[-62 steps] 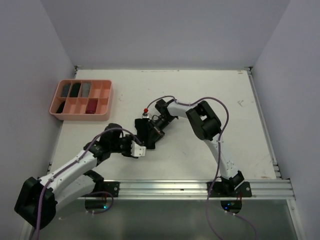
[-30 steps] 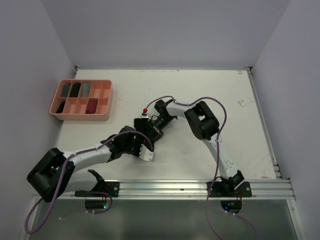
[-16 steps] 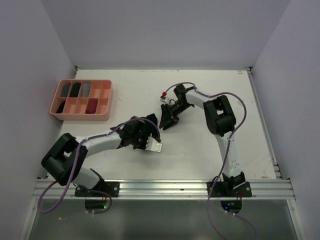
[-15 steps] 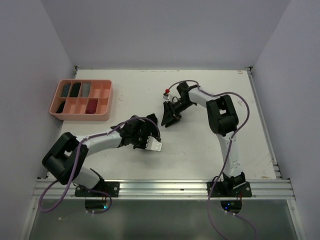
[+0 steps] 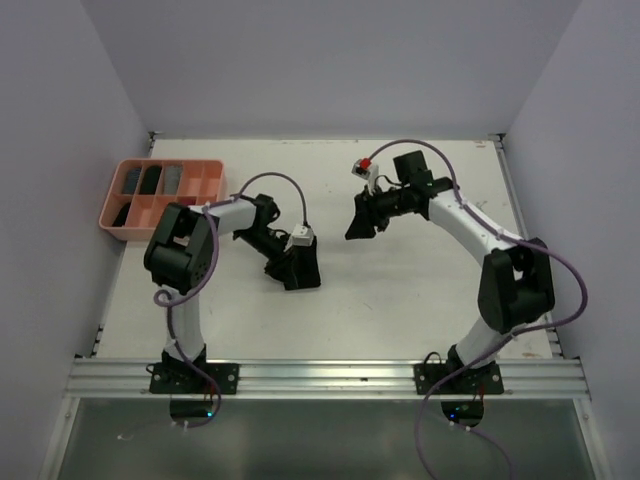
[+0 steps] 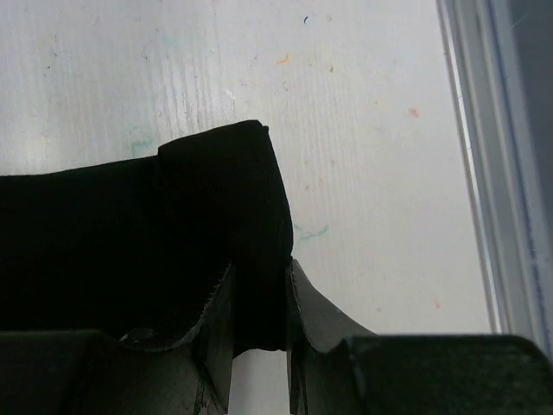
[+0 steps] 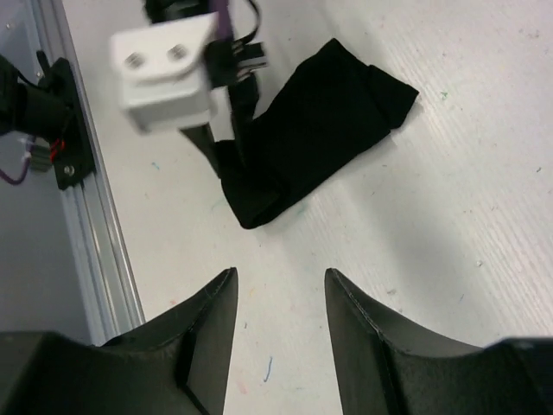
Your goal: Roll the underwear
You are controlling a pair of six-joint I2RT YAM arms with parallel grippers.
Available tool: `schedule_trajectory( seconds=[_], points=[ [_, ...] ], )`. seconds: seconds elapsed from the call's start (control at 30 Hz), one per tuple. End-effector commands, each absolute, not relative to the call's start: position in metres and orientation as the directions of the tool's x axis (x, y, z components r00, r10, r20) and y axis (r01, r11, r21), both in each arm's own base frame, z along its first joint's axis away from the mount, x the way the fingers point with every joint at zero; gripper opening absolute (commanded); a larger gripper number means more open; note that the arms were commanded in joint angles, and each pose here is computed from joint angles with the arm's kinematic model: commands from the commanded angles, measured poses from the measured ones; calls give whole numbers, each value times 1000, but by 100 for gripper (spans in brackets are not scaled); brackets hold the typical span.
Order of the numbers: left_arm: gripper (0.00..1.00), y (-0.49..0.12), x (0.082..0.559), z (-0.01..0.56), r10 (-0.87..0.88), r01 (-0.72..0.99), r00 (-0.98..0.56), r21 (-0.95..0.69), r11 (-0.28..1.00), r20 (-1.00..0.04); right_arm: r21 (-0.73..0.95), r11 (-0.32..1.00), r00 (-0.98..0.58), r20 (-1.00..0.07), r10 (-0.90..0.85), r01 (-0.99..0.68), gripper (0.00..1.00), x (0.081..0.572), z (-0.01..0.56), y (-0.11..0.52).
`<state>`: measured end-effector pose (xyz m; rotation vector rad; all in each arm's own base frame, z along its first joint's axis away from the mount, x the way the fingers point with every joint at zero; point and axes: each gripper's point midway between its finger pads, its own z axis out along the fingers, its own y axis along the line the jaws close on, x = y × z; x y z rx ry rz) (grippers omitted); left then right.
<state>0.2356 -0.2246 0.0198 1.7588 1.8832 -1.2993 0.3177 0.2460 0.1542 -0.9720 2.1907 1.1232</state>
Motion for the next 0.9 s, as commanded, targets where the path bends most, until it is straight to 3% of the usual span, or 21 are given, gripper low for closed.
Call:
schedule_trajectory(
  seconds=[0.0,0.23,0.57,0.73,0.87],
  points=[
    [0,-174,184,-23,812,711,-382,-702,-47,-441,222,317,-346,-839,-420,-922,48,317,172,246],
    [0,-173,191,-36,822,650,-430,-760,-3,-372,-65,111,-12,-808,-589,-992,47,252,148,290],
    [0,-176,199,-47,826,614,-457,-789,25,-330,-182,-200,268,-745,-611,-963,58,205,111,346],
    [0,-177,198,-48,822,610,-460,-792,18,-336,-232,-295,368,-713,-596,-927,60,190,94,365],
    [0,-178,199,-49,821,619,-456,-785,15,-344,-250,-295,382,-712,-589,-922,61,197,77,378]
  ],
)
